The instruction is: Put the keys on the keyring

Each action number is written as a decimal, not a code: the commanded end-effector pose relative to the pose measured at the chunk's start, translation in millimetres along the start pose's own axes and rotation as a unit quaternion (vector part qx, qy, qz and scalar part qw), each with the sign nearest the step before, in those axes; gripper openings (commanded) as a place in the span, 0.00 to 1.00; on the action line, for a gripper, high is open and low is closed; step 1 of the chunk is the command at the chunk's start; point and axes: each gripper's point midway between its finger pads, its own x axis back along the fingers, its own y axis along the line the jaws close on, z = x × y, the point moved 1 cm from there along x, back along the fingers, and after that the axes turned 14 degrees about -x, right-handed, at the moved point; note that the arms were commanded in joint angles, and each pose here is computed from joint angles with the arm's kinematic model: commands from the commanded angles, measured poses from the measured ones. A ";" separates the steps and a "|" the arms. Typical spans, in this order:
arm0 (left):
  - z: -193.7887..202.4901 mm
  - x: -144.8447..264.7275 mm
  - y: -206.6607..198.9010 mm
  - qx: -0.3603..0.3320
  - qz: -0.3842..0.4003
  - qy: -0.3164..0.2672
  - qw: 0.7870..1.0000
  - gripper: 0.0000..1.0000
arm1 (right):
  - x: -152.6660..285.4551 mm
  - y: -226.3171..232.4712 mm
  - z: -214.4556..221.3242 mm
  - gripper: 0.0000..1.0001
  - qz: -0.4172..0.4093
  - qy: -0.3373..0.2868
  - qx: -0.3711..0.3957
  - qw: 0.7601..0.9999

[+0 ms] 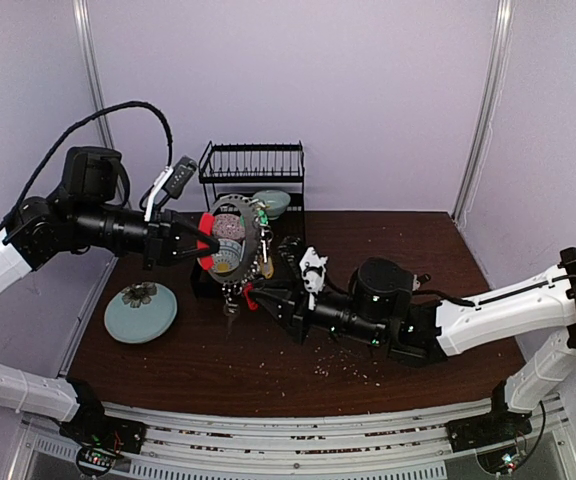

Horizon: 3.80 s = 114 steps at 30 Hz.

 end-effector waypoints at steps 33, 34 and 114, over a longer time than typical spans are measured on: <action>-36.7 18.0 8.8 -0.024 -0.055 -0.081 0.995 0.00 | -1.4 14.7 -25.9 0.13 0.150 -0.092 0.170 0.970; -36.8 18.1 9.0 -0.024 -0.055 -0.081 0.995 0.00 | -2.2 12.9 -26.1 0.13 0.154 -0.093 0.171 0.969; 34.7 -4.8 15.0 0.066 -0.055 -0.068 0.994 0.14 | 22.5 12.6 -56.9 0.00 0.013 -0.014 0.108 0.994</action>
